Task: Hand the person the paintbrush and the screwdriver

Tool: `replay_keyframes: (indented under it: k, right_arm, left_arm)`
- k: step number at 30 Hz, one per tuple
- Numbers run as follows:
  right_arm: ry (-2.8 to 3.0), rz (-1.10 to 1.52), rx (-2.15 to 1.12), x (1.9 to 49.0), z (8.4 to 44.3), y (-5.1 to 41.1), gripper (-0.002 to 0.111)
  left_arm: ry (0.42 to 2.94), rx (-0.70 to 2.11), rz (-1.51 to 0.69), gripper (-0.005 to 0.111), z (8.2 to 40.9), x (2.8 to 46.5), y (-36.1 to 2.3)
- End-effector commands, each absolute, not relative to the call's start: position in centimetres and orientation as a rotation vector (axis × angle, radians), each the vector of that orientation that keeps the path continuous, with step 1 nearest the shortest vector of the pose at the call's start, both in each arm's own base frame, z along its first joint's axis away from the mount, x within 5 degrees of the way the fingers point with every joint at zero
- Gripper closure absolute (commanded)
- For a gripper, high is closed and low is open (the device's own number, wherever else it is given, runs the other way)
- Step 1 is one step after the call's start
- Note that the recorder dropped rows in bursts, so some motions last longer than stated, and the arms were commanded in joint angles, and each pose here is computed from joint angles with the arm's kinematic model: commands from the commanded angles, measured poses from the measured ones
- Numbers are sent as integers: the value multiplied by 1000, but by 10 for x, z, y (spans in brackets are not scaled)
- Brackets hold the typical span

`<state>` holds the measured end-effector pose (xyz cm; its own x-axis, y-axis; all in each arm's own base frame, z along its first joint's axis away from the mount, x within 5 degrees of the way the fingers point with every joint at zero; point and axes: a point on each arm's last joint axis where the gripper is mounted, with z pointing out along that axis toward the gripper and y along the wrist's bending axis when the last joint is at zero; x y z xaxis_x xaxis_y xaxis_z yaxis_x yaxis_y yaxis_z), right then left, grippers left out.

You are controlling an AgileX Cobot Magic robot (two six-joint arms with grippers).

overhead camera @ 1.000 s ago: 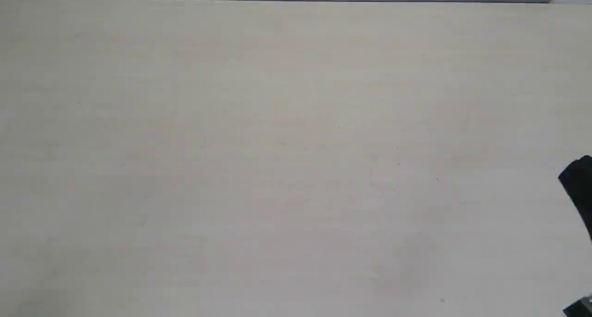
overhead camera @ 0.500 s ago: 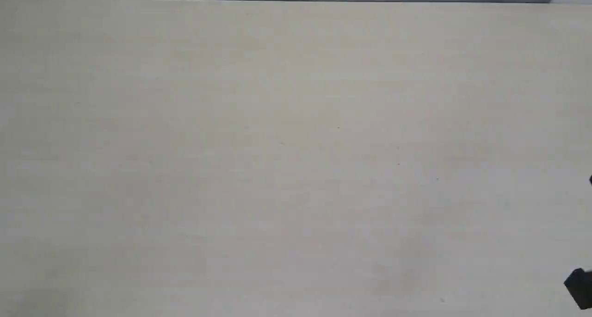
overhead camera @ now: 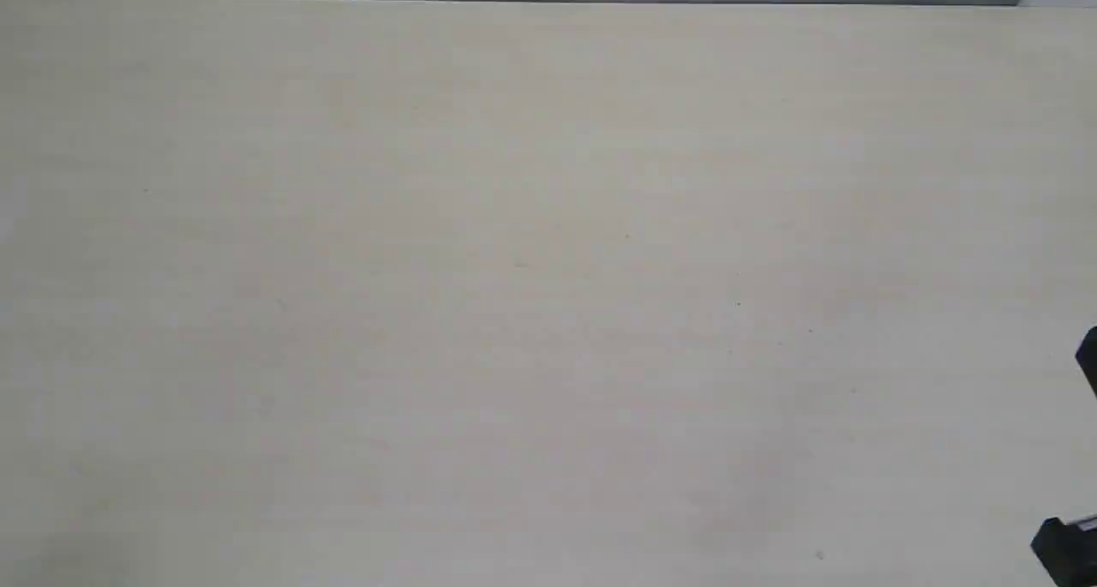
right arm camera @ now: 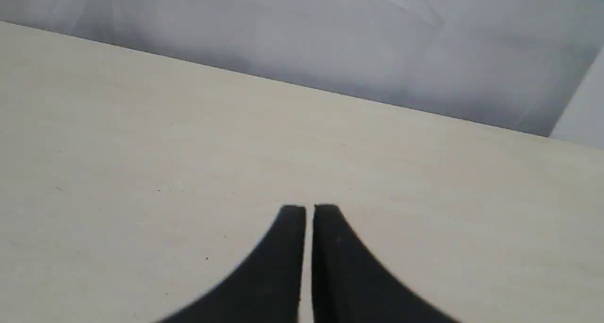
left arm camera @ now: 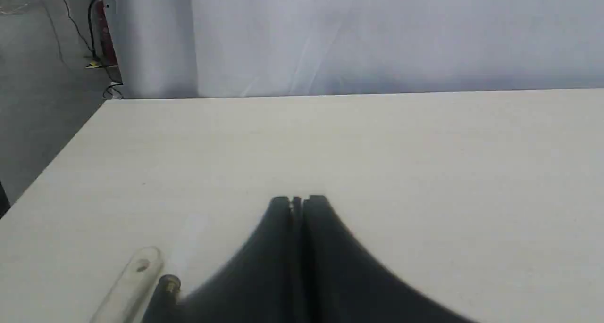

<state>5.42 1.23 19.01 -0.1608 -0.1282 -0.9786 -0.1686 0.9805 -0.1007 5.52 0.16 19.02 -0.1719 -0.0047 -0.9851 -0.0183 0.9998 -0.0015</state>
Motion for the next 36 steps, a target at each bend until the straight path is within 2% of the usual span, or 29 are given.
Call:
replay_keyframes:
  k: [1, 36]
  right_arm:
    - [1743, 7, -224, 54, 188, 11, 104]
    - [1760, 19, -158, 54, 188, 9, 104]
  left_arm:
    - [1731, -14, 3, 107, 191, 55, 1]
    - [1733, -15, 1, 107, 191, 55, 1]
